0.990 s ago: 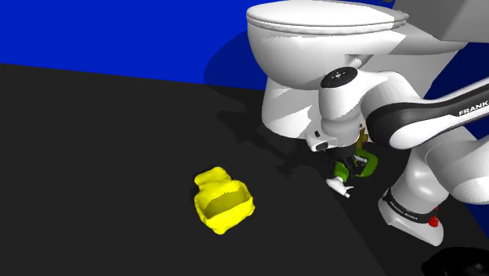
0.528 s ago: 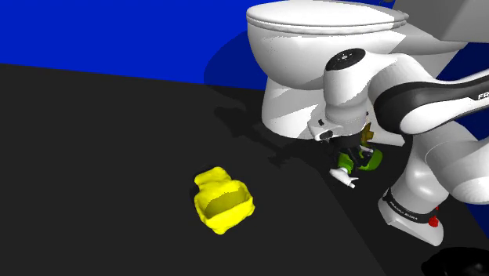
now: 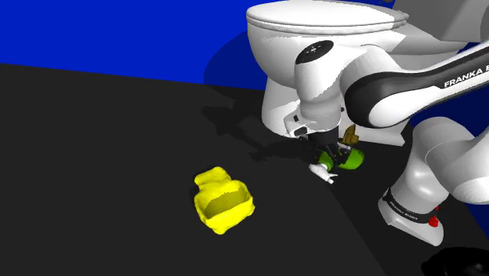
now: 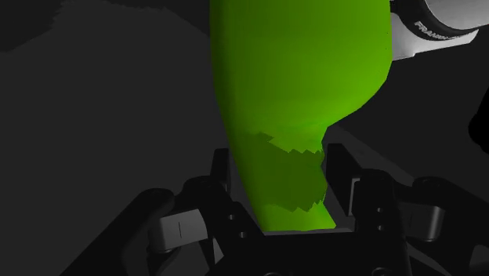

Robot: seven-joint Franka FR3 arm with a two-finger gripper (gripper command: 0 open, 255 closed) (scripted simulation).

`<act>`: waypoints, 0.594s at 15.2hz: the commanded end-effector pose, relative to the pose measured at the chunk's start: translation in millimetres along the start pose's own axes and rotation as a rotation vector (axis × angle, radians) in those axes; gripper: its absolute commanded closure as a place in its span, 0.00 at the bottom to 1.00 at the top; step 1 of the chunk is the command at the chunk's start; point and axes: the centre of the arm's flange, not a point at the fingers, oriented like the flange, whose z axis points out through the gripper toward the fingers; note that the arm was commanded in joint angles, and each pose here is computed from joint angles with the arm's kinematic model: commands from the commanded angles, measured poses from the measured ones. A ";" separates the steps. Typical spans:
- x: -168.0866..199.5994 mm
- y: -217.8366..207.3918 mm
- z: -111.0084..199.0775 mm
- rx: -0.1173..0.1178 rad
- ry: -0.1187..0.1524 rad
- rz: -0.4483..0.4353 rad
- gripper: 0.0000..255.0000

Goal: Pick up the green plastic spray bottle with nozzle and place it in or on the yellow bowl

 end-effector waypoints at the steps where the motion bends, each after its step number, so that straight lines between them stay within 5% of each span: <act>1: 19.2 17.6 -7.0 0.001 0.001 0.000 1.00; 9: 91.2 86.3 -42.4 0.001 0.001 0.000 1.00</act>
